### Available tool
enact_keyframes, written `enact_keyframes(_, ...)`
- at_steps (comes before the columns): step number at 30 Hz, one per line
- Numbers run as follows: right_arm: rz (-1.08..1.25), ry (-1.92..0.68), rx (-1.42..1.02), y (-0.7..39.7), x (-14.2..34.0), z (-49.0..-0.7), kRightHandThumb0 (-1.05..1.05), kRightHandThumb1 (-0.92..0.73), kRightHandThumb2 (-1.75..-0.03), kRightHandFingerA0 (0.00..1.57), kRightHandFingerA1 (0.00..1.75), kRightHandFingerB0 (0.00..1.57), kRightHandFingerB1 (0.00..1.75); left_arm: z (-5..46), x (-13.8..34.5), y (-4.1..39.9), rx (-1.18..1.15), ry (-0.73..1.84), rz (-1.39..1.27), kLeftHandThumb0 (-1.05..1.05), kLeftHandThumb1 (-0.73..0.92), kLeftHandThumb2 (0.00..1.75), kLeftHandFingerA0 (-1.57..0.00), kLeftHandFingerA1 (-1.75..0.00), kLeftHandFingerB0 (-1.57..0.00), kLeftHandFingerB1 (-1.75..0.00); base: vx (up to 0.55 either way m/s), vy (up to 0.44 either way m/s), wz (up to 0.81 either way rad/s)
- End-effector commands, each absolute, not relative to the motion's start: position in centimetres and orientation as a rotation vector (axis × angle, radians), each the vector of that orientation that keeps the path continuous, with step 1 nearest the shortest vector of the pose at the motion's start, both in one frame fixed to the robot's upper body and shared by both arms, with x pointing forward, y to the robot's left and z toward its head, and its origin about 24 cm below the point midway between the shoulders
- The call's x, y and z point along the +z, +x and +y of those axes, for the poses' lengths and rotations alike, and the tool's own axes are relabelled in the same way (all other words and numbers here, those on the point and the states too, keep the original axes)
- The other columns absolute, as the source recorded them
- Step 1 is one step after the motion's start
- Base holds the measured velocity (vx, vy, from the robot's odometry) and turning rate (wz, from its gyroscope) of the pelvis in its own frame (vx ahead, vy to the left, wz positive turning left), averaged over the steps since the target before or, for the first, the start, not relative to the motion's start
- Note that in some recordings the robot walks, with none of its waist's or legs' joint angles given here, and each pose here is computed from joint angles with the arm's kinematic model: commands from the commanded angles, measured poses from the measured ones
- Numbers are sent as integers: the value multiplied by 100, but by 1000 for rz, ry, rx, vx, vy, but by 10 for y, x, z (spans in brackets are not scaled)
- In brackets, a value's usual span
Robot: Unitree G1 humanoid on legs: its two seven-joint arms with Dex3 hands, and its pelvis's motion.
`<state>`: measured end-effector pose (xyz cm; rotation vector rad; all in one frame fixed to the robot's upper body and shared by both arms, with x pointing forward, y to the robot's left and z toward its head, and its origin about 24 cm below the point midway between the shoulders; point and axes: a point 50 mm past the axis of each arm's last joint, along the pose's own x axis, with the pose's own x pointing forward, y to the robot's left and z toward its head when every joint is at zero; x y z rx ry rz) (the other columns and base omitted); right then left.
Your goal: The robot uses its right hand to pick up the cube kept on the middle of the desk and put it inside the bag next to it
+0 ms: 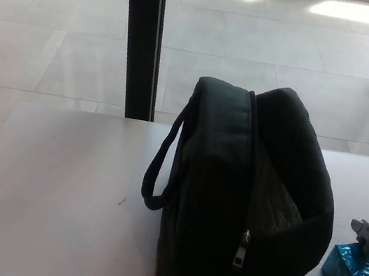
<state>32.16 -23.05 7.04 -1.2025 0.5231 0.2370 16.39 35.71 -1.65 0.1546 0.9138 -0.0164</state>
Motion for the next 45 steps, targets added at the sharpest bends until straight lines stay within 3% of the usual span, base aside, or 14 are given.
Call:
enact_keyframes(1, 746, -1401, 356, 307, 50, -238, -25, -59, -58, 61, 127, 0, 15, 363, -11, 168, -7, 157, 913, -63, 51, 89, -34, -61, -27, -53, 0, 0, 0)
enact_keyframes(3, 775, -1471, 372, 303, 50, -243, -24, -62, -58, 56, 114, 0, 20, 362, -11, 168, -10, 162, 913, -62, 52, 89, -33, -61, -27, -53, 0, 0, 0)
enact_keyframes(4, 776, -1537, 381, 301, 49, -246, -28, -51, -82, 58, 99, 3, 17, 362, -10, 168, -16, 179, 913, -63, 53, 90, -34, -61, -27, -53, 0, 0, 0)
enact_keyframes(6, 761, -1605, 376, 298, 47, -250, -23, -70, -63, 69, 117, 10, 27, 363, -11, 168, -16, 185, 916, -63, 53, 91, -35, -61, -27, -53, 0, 0, 0)
enact_keyframes(9, 718, -1707, 394, 296, 43, -254, -21, -69, -63, 62, 145, 28, 34, 365, -10, 168, -12, 190, 920, -63, 53, 90, -35, -61, -29, -54, 0, 0, 0)
enact_keyframes(10, 681, -1738, 384, 294, 42, -256, -28, -75, -64, 67, 155, 53, 47, 365, -10, 167, -13, 184, 921, -62, 53, 90, -32, -60, -29, -54, 0, 0, 0)
enact_keyframes(14, 589, -1750, 346, 292, 38, -258, -29, -83, -66, 71, 163, 66, 58, 365, -10, 167, -10, 179, 926, -62, 52, 90, -33, -60, -28, -53, 0, 0, 0)
enact_keyframes(30, 210, -1565, 270, 293, 51, -249, -29, -71, -79, 85, 145, 75, 55, 366, -9, 164, -24, 217, 938, -61, 54, 91, -32, -59, -28, -53, 0, 0, 0)
enact_keyframes(31, 153, -1539, 233, 294, 56, -249, -27, -64, -87, 88, 161, 82, 85, 367, -10, 164, -19, 192, 939, -61, 52, 89, -28, -58, -27, -53, 0, 0, 0)
enact_keyframes(32, 127, -1527, 216, 294, 58, -250, -25, -71, -90, 84, 175, 67, 123, 367, -10, 164, -17, 184, 940, -60, 52, 89, -29, -58, -27, -53, 0, 0, 0)
enact_keyframes(33, 118, -1514, 201, 295, 61, -251, -26, -66, -88, 86, 171, 77, 98, 367, -10, 164, -13, 184, 941, -62, 52, 89, -30, -59, -29, -54, 0, 0, 0)
enact_keyframes(35, 103, -1494, 178, 297, 66, -253, -26, -66, -88, 86, 171, 77, 98, 368, -11, 164, -5, 179, 943, -62, 52, 89, -30, -59, -29, -54, 0, 0, 0)
enact_keyframes(39, -4, -1379, 26, 309, 100, -259, -23, -65, -94, 86, 175, 70, 156, 368, -8, 164, -11, 205, 939, -61, 53, 89, -30, -58, -27, -53, 0, 0, 0)
enact_keyframes(45, -94, -1244, -125, 326, 154, -271, -17, -63, -87, 83, 173, 71, 147, 370, -9, 163, -20, 222, 943, -64, 54, 90, -31, -59, -31, -54, 0, 0, 0)
